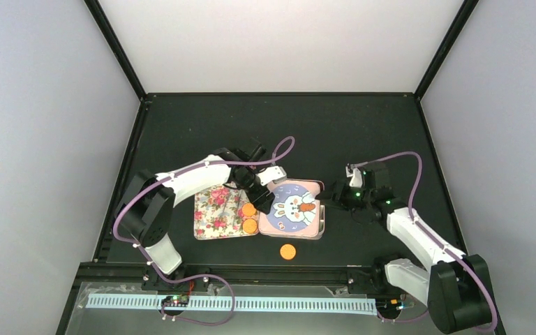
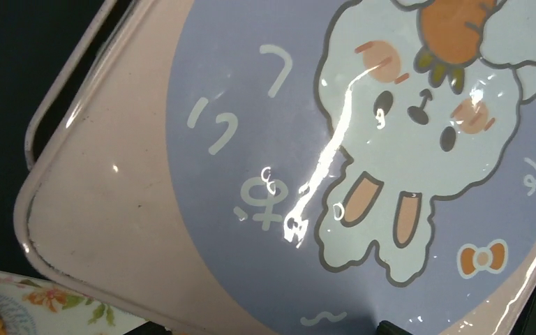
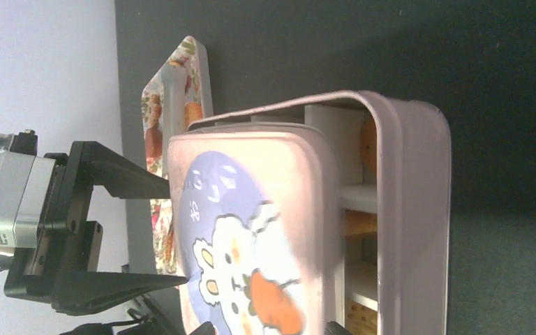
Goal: Pack the cookies
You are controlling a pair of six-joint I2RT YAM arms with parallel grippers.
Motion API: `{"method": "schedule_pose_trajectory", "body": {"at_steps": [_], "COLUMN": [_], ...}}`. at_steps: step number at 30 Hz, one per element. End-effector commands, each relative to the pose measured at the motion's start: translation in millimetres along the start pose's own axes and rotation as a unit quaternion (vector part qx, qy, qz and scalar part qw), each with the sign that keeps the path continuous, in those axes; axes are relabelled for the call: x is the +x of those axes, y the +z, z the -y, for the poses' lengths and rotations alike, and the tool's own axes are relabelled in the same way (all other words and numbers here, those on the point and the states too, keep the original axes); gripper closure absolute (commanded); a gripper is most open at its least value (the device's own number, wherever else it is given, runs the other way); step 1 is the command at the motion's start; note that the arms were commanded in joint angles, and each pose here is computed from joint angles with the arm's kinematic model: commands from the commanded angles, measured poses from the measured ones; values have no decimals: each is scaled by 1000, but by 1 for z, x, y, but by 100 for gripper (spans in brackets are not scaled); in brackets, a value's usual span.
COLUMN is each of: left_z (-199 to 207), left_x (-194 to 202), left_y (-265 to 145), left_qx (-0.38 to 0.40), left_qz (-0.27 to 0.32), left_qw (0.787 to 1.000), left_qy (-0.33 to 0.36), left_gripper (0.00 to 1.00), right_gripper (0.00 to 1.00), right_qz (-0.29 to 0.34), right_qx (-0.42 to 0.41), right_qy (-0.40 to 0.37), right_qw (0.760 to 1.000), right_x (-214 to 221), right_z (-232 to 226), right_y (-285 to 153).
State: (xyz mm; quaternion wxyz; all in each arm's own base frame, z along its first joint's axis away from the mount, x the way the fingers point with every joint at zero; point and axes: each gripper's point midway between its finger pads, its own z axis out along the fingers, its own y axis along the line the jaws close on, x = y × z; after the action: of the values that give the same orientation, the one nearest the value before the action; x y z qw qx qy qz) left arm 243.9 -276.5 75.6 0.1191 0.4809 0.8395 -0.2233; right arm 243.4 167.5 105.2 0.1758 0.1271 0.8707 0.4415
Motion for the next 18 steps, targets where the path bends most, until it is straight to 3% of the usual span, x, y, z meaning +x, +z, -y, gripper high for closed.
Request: {"method": "schedule_pose_trajectory", "body": {"at_steps": [1, 9, 18], "left_z": [2, -1, 11], "left_x": [-20, -32, -42], "left_y": [-6, -8, -18], "left_qx": [0, -2, 29], "left_qz": [22, 24, 35], "left_qw": [1000, 1000, 999], "left_qy": [8, -4, -13], "left_gripper": [22, 22, 21], "right_gripper": [57, 45, 36], "right_qz": [23, 37, -1], "right_qx": [64, 129, 181], "right_qy": [-54, -106, -142], "right_qw": [996, 985, 973], "right_x": [-17, -25, -6], "right_z": [2, 9, 24], "right_y": [-14, -27, -3]}}
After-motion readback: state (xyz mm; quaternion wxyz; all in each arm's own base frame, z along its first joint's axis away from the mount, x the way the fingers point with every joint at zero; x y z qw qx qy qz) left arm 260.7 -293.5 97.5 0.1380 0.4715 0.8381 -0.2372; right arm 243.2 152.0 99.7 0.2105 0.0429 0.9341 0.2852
